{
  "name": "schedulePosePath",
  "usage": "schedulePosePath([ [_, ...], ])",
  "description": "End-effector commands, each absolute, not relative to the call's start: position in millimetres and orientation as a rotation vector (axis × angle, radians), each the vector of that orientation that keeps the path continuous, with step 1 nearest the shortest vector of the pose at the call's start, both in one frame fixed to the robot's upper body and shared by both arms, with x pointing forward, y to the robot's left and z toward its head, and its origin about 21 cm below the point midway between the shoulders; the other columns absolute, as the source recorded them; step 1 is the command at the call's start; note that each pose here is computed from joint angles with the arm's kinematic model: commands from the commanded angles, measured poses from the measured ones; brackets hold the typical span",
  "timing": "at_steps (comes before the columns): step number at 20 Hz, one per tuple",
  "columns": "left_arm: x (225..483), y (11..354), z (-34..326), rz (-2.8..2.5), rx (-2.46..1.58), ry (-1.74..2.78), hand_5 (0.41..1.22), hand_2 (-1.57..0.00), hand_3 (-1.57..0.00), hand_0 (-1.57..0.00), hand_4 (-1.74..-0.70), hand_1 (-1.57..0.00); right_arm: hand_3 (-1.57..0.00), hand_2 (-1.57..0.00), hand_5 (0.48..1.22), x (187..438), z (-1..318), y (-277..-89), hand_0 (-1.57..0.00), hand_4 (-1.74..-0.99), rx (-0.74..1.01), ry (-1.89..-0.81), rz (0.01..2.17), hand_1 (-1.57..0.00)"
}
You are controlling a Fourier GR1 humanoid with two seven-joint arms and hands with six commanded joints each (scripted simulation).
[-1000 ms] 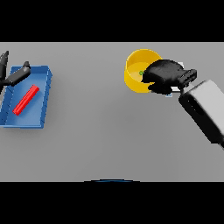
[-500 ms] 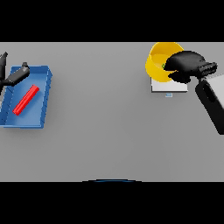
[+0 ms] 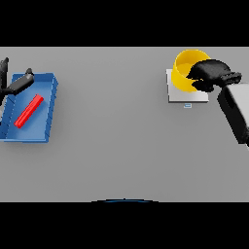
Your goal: Pick up the red beaker and tilt it to pour out 1 green nut into yellow bowl. Pick up the yellow bowl and place it on the metallic measuring scale.
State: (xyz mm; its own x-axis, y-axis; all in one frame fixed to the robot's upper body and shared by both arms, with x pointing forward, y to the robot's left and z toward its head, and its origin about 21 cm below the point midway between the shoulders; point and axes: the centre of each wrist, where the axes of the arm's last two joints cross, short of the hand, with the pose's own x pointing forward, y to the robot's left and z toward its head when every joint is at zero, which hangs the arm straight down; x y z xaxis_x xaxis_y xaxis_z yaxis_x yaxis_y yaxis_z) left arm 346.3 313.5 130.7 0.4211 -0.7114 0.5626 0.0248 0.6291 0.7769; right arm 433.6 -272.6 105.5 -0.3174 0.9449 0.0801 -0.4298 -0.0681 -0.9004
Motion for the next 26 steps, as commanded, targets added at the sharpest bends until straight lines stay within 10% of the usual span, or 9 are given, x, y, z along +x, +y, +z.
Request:
schedulePosePath([
  [1, 344.7, 318.2, 128.2, -0.523, 0.77, -1.048, 0.737, 0.0, 0.0, 0.0, -0.8, 0.0, -1.46, -1.57, 1.221, 433.9, 99.5, -273.1, -1.57, -1.726, -0.687, -1.082, 1.617, -1.55],
  [7, 348.8, 317.6, 127.8, -0.518, 0.766, -1.048, 0.734, 0.0, 0.0, 0.0, -0.81, 0.0, -1.48, -1.57, 1.221, 438.2, 86.3, -276.6, -1.55, -1.721, -0.678, -1.064, 1.591, -1.42],
  [11, 348.2, 317.9, 130.4, -0.519, 0.763, -1.051, 0.745, 0.0, 0.0, 0.0, -0.81, 0.0, -0.91, -1.35, 1.134, 440.4, 87.5, -275.1, -1.52, -1.596, -0.633, -1.033, 1.571, -1.35],
  [14, 350.3, 316.1, 127.1, -0.518, 0.758, -1.043, 0.745, 0.0, 0.0, 0.0, -0.81, 0.0, -0.71, -0.81, 0.928, 442.4, 87.7, -277.1, -0.78, -1.47, -0.622, -1.018, 1.572, -0.69],
  [17, 353.1, 313.1, 125.2, -0.528, 0.761, -1.044, 0.738, 0.0, 0.0, 0.0, -0.81, 0.0, -0.6, -0.52, 0.821, 443.9, 85.8, -277.2, -0.4, -1.41, -0.611, -1.009, 1.575, -0.35],
  [26, 356.5, 311.5, 125.7, -0.504, 0.757, -1.047, 0.734, 0.0, 0.0, 0.0, -0.82, 0.0, -0.35, -0.12, 0.733, 448.2, 84.8, -277.6, -0.05, -1.308, -0.597, -0.976, 1.638, -0.05],
])
